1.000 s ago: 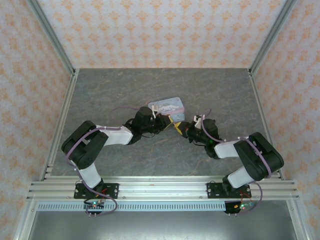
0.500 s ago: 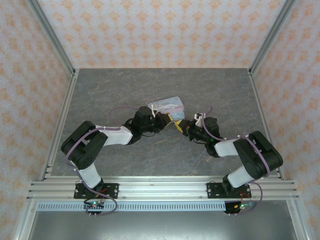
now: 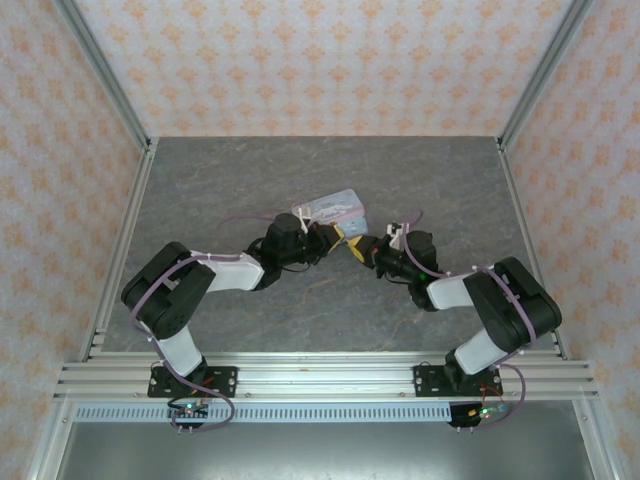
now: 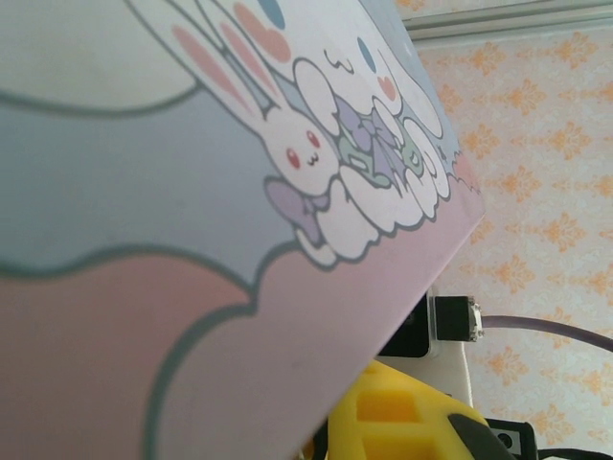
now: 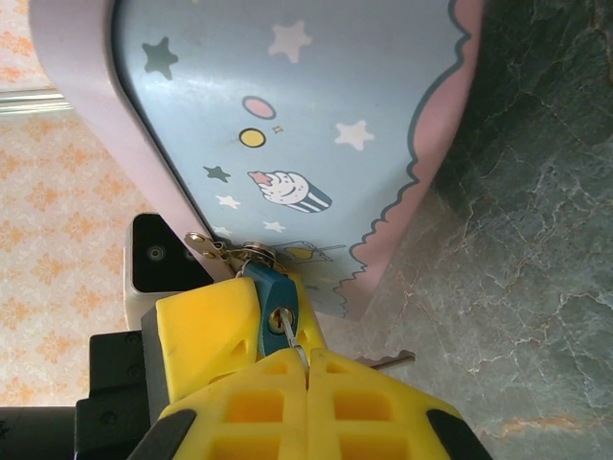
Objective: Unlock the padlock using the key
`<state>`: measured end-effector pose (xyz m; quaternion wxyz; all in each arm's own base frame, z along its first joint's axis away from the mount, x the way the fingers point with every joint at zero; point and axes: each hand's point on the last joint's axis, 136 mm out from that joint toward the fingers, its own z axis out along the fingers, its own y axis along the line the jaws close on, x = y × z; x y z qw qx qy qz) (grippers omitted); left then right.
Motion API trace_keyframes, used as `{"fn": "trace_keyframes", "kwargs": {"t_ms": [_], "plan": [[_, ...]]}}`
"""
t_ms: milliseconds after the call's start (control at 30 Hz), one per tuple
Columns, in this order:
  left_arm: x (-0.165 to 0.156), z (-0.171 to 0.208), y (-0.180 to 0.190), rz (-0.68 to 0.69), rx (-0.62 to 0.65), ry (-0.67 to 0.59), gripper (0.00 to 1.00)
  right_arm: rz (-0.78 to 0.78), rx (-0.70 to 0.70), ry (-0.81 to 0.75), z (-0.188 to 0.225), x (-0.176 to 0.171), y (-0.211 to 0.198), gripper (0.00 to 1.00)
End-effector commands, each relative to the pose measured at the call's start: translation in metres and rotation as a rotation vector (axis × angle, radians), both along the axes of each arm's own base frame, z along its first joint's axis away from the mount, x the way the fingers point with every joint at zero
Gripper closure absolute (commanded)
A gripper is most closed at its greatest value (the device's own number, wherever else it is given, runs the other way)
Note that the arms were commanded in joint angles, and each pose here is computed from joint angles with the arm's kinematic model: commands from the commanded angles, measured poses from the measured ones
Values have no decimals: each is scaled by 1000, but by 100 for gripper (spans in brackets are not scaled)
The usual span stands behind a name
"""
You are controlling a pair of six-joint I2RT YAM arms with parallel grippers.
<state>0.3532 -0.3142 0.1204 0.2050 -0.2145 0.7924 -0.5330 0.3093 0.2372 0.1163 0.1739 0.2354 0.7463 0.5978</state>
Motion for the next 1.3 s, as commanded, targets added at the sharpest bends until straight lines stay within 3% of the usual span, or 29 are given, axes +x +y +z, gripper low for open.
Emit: {"fn": "trace_keyframes", "kwargs": {"t_ms": [0,767,1267], "plan": [[-18,41,-19,-98,-113,-72,100,2,43,-100,28,15,7,100],[-19,46,-20,-110,-110,-82,100,37,125,-81,32,26,16,100],[-24,45,-21,-128,-107,-80,100,88,81,-98,30,27,17,100]]}}
